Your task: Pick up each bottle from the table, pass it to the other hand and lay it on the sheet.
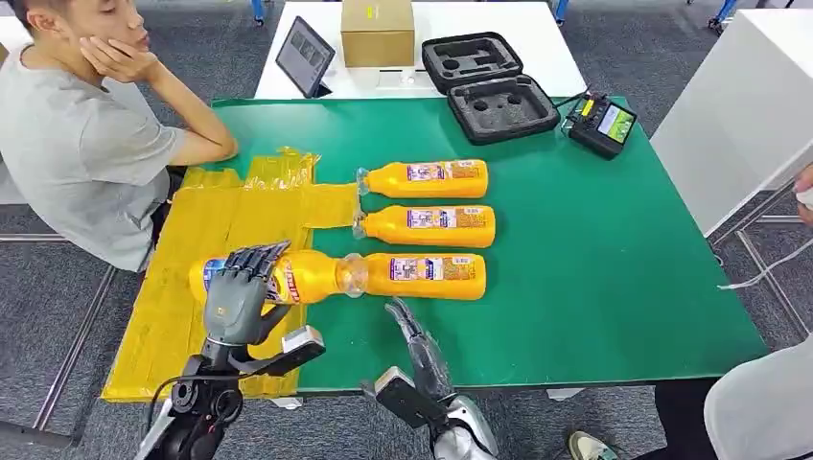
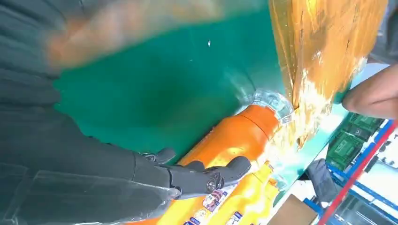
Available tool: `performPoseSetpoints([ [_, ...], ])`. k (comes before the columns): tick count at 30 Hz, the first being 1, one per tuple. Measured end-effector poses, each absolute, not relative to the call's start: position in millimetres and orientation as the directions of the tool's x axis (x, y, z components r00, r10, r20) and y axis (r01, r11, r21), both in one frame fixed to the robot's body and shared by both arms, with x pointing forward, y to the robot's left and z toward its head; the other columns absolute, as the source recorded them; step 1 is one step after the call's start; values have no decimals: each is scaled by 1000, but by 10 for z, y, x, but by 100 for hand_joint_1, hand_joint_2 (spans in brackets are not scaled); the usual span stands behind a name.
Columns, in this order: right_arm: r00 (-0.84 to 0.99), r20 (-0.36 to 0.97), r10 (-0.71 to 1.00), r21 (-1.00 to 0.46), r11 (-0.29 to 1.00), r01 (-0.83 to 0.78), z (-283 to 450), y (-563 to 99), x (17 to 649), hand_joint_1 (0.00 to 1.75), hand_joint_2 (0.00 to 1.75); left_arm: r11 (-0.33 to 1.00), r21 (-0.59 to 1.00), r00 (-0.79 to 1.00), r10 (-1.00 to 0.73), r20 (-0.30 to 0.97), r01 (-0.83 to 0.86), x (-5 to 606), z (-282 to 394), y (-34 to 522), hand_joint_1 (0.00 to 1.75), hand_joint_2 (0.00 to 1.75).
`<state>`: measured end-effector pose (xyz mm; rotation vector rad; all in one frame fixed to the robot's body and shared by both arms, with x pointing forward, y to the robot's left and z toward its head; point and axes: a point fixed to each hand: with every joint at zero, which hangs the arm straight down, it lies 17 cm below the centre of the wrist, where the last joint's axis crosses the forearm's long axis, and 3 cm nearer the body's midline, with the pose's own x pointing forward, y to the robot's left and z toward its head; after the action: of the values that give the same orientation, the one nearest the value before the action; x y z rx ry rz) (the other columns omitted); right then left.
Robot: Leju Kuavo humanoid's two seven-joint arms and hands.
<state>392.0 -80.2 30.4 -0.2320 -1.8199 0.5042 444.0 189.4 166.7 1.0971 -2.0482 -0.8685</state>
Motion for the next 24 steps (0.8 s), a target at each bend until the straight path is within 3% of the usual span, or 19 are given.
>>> performPoseSetpoints([
  [7, -293, 874, 387, -434, 894, -113, 275, -788, 3930, 0, 175, 279, 877, -258, -948, 187, -390, 4753, 1295, 2229, 175, 175],
  [17, -283, 886, 368, -414, 901, -127, 277, -742, 3982, 0, 175, 193, 935, -156, -976, 152, -299, 5019, 944, 2454, 175, 175],
  [21, -276, 889, 366, -412, 901, -133, 250, -734, 3974, 0, 175, 187, 945, -152, -977, 151, -268, 5050, 839, 2474, 159, 175],
  [22, -276, 890, 364, -411, 901, -136, 250, -726, 3976, 0, 175, 189, 948, -150, -977, 154, -258, 5060, 808, 2482, 136, 175],
  [24, -272, 892, 361, -407, 903, -139, 244, -723, 3984, 0, 175, 199, 953, -149, -975, 168, -227, 5064, 717, 2482, 134, 175],
])
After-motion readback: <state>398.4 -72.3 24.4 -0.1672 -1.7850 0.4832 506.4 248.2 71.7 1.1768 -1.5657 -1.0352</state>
